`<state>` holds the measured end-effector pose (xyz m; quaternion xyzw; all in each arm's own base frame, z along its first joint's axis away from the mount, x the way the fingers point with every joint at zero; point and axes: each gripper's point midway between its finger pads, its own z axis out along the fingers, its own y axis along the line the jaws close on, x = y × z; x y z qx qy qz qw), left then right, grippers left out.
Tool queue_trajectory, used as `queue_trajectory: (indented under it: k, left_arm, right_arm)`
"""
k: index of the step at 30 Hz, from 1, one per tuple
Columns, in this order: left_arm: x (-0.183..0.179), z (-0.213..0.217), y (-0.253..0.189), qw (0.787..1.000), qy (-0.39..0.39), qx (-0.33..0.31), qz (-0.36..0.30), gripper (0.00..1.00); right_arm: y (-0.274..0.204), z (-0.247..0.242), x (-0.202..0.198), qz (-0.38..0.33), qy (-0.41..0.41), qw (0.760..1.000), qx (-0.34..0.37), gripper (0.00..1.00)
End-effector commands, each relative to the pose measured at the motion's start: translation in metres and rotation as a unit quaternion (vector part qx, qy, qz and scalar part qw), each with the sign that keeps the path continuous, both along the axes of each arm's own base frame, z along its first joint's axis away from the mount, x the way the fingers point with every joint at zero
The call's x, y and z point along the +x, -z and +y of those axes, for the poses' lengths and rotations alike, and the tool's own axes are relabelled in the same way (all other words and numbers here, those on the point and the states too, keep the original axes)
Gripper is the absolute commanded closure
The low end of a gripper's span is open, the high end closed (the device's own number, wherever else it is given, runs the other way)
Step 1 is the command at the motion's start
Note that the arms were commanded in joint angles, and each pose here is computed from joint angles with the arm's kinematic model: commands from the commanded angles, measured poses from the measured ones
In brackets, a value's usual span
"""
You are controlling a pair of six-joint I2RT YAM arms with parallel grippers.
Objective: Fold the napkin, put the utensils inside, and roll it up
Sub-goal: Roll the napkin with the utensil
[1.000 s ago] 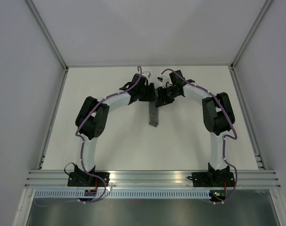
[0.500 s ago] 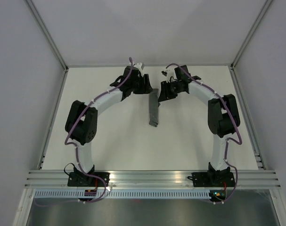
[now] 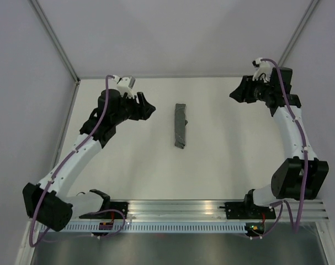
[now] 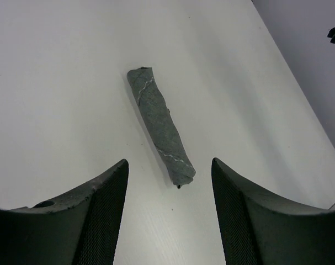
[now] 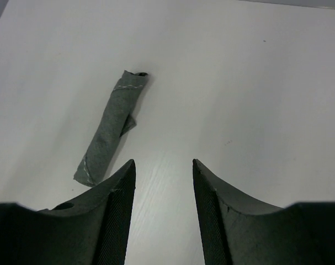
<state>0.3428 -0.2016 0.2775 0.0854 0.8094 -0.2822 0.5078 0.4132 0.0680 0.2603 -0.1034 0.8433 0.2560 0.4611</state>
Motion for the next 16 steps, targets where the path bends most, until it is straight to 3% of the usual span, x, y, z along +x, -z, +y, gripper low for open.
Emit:
queue_trajectory:
  k: [1,5,16]
  left_arm:
    - [-0.030,0.014,-0.004,1.000,0.013,0.020,-0.018,0.32]
    - [-0.047,0.025,-0.020,0.999,0.013,0.025,-0.042,0.31]
    - [-0.060,0.030,-0.022,0.998,0.018,0.031,-0.046,0.31]
  right_arm:
    - [-0.002,-0.028,-0.022,-0.019,0.031,0.999,-0.037,0.48]
    - [-0.004,-0.049,-0.037,-0.039,0.068,0.994,-0.072,0.43]
    - [-0.003,-0.052,-0.038,-0.051,0.077,0.994,-0.066,0.42]
